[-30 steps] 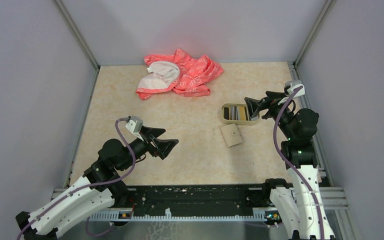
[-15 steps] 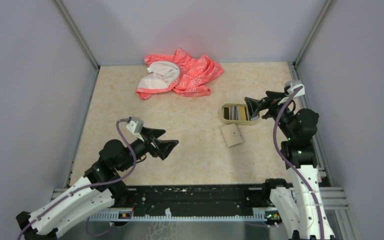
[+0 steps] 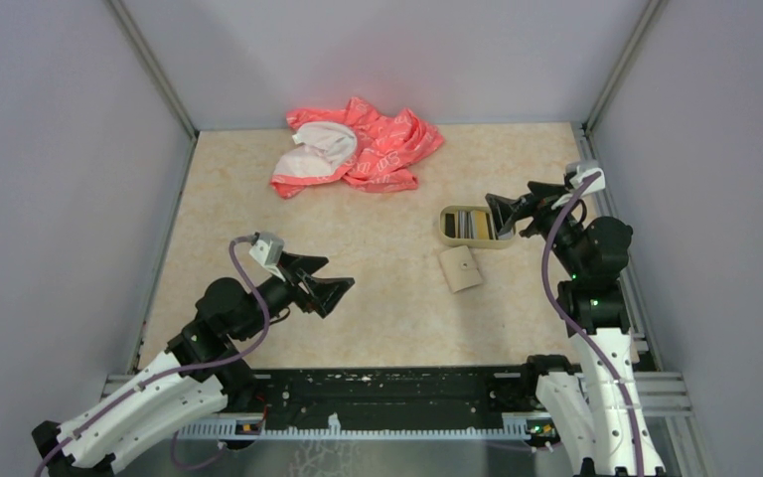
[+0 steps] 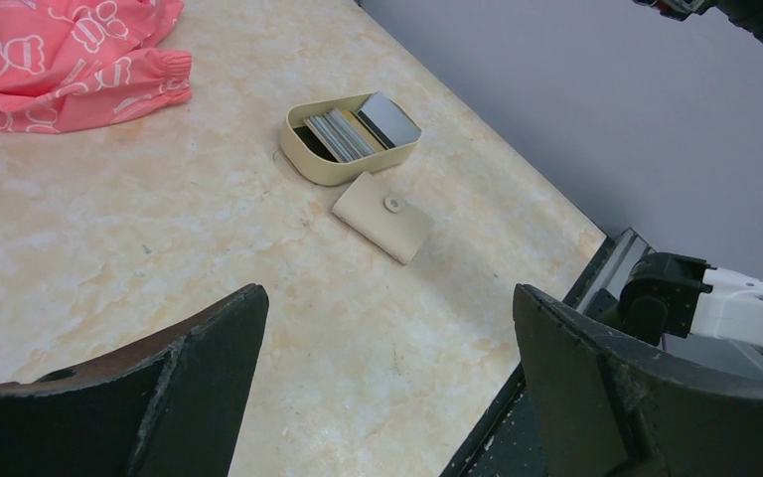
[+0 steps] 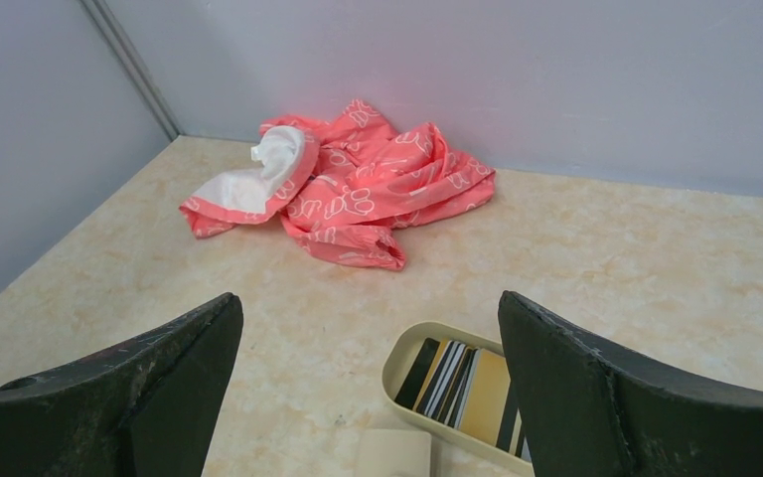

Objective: Put the credit cards into the card holder
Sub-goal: Reset both arms

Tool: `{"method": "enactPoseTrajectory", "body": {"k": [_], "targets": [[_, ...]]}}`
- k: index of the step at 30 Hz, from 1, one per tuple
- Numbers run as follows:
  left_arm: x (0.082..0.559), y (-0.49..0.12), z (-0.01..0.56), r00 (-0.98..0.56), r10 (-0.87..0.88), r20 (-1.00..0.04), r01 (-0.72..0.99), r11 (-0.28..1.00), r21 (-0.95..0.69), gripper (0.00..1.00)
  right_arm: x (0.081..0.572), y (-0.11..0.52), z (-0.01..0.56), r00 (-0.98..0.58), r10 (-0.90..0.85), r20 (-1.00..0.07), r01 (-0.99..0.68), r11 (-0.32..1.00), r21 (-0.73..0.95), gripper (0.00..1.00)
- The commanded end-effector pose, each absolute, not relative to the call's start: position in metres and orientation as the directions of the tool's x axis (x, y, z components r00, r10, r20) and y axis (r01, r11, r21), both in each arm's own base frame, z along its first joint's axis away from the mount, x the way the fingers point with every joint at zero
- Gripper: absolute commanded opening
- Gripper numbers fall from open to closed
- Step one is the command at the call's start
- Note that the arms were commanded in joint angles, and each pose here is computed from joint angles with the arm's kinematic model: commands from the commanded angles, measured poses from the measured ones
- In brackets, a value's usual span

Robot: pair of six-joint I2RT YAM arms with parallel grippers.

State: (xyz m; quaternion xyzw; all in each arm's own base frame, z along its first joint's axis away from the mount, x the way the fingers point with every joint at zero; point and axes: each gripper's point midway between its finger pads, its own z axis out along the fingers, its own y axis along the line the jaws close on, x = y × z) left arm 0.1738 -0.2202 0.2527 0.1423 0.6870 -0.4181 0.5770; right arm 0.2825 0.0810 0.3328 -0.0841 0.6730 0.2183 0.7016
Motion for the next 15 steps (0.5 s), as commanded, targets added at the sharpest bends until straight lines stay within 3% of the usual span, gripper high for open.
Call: {"method": "enactPoseTrajectory", "body": {"k": [1, 15], "targets": [[0.1752, -0.2176, 0.2576, -0.275, -0.308, -0.911, 0.676, 0.612, -0.411, 0.98, 0.2794, 0.0807, 0.3471, 0.051, 0.199, -0.979, -0.426, 0.891, 0.159, 0.98], [0.1740, -0.2177, 0.2560, -0.280, -0.317, -0.906, 0.677, 0.604, -0.421, 0.98, 0.2796, 0.0808, 0.3466, 0.048, 0.200, -0.979, -0.426, 0.890, 0.161, 0.99]]}}
